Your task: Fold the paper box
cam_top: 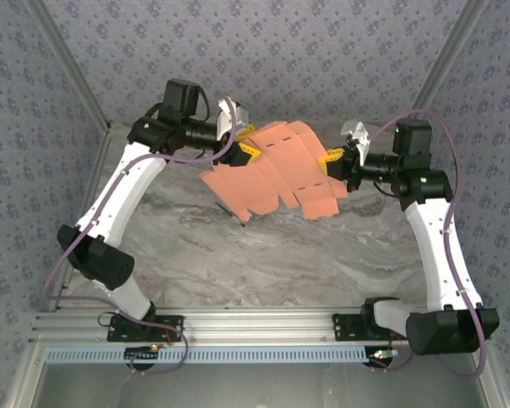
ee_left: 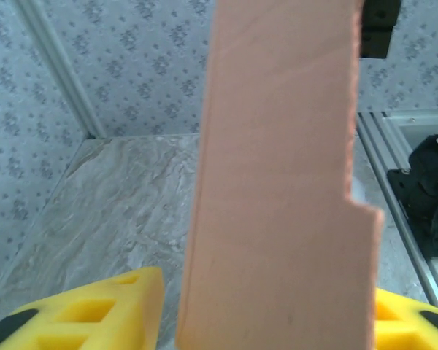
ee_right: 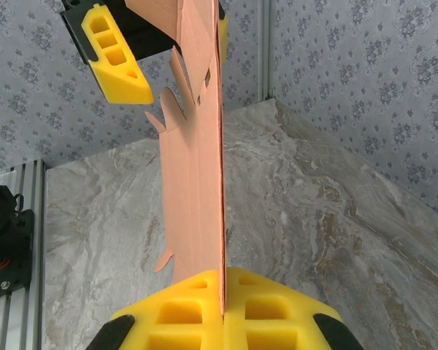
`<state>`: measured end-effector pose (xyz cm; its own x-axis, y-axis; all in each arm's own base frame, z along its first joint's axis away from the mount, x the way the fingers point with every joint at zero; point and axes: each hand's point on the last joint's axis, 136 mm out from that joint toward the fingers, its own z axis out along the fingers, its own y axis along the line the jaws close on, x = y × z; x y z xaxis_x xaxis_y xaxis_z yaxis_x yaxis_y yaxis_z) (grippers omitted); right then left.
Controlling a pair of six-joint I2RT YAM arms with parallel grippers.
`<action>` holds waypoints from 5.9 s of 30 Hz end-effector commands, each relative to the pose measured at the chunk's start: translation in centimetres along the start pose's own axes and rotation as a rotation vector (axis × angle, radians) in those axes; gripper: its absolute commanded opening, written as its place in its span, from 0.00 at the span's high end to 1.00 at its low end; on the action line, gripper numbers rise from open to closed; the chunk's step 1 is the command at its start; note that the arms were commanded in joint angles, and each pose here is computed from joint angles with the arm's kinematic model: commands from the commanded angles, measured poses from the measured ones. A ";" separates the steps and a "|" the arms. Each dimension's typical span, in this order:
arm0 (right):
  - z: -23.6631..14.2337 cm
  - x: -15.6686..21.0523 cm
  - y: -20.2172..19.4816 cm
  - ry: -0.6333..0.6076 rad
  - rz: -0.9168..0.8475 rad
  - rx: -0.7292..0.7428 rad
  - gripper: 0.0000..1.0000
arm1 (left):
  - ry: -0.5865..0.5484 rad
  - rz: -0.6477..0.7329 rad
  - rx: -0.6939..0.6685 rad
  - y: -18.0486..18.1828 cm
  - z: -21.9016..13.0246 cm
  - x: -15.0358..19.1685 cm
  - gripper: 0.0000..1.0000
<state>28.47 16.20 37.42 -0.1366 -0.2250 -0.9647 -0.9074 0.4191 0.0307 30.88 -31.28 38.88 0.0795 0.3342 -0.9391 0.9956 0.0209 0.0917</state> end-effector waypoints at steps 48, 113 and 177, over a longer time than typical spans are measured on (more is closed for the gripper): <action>0.6 0.9 -5.0 0.189 -0.475 0.940 1.00 | -0.012 -0.722 -0.043 2.0 2.1 1.7 1.00; 3.1 6.0 -0.3 0.299 -0.216 0.568 1.00 | 0.037 -0.794 -0.273 1.5 0.1 8.6 0.86; 4.6 21.6 -7.1 0.712 0.482 0.605 1.00 | 0.044 -0.966 -0.279 -1.8 24.4 26.7 0.83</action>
<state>33.26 12.42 15.52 -0.8045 -0.3167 -0.5026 -0.3974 0.9157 0.0592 32.04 -43.91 4.60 -0.7675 0.1297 -0.6278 0.5828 0.5489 -0.5992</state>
